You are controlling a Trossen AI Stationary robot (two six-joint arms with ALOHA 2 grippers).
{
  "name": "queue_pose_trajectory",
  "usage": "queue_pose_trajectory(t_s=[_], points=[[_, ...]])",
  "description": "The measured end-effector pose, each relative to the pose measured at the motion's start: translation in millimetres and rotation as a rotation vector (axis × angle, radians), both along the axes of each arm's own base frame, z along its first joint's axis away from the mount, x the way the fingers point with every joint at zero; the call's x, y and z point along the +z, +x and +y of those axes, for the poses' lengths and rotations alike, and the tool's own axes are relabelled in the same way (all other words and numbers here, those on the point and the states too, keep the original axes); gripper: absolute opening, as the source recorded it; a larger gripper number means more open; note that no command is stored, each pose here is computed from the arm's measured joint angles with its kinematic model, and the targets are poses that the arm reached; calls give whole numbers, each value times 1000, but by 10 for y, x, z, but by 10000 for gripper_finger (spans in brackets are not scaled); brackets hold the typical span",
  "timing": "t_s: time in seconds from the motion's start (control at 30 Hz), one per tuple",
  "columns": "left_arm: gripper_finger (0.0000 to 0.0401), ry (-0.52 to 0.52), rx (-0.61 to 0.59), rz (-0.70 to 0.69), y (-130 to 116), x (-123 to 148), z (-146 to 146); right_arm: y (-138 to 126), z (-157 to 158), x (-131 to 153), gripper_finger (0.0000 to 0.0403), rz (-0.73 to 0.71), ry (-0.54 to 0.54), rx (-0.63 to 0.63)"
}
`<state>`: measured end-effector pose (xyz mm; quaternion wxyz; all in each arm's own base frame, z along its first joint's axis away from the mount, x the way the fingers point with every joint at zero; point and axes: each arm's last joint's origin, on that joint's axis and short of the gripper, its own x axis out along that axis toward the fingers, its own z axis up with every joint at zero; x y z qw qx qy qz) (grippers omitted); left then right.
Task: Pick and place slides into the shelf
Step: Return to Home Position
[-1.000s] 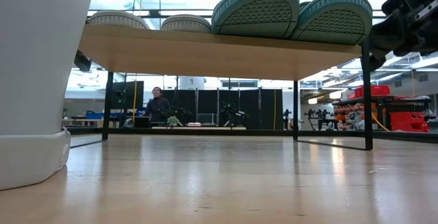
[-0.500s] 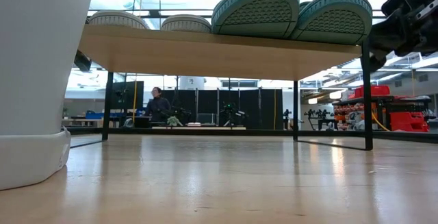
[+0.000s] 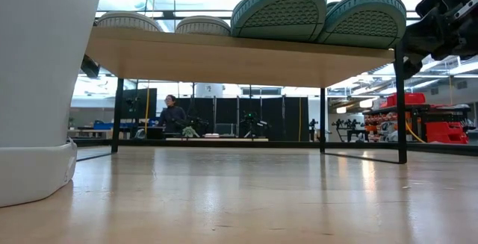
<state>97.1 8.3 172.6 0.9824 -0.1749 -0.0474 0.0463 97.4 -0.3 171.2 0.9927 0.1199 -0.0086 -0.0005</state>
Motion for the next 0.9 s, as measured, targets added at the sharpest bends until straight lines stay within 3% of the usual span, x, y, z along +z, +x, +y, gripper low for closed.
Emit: queue_pose_trajectory(t_s=[0.37,0.9], points=[[36,0,-1,-1,0,1,-1,-1,0,7,15,-3,0,0],[23,0,0,0,0,0,0,-1,0,12,18,-6,0,1]])
